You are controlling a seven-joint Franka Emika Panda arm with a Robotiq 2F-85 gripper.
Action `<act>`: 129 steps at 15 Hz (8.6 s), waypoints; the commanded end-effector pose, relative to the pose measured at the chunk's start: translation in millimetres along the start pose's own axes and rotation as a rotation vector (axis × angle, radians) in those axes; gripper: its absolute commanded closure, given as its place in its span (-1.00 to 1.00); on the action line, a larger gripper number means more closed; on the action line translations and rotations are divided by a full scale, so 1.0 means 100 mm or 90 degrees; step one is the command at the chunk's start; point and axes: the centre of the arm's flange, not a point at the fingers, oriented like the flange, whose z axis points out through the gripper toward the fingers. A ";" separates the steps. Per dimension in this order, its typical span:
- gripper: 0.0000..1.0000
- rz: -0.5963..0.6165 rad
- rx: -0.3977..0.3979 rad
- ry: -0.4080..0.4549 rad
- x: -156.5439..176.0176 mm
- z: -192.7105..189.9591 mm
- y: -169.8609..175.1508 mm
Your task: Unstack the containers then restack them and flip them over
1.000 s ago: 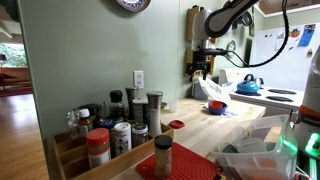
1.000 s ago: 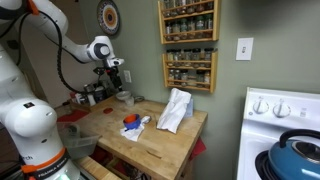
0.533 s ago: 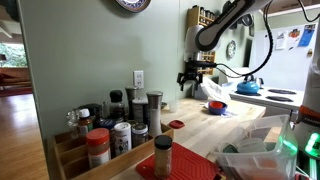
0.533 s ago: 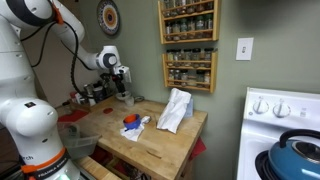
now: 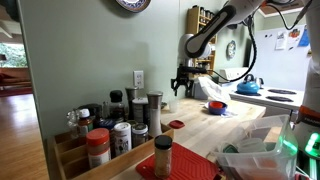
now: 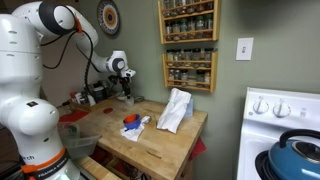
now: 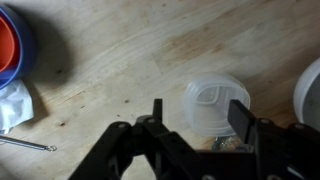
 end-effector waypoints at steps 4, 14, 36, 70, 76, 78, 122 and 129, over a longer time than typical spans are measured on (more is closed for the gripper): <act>0.65 0.022 0.015 -0.023 0.15 0.22 -0.12; 1.00 0.021 0.027 0.005 0.23 -0.15 -0.03; 0.02 -0.035 0.002 -0.034 0.19 0.31 -0.03; 0.99 0.074 0.005 -0.060 0.04 0.23 1.02; 0.46 0.083 0.013 -0.060 0.04 0.37 0.96; 0.35 0.083 0.017 -0.051 0.05 0.30 0.93; 0.94 -0.057 0.031 0.019 0.20 -0.32 0.17; 0.94 -0.009 -0.030 -0.019 0.00 -0.71 0.74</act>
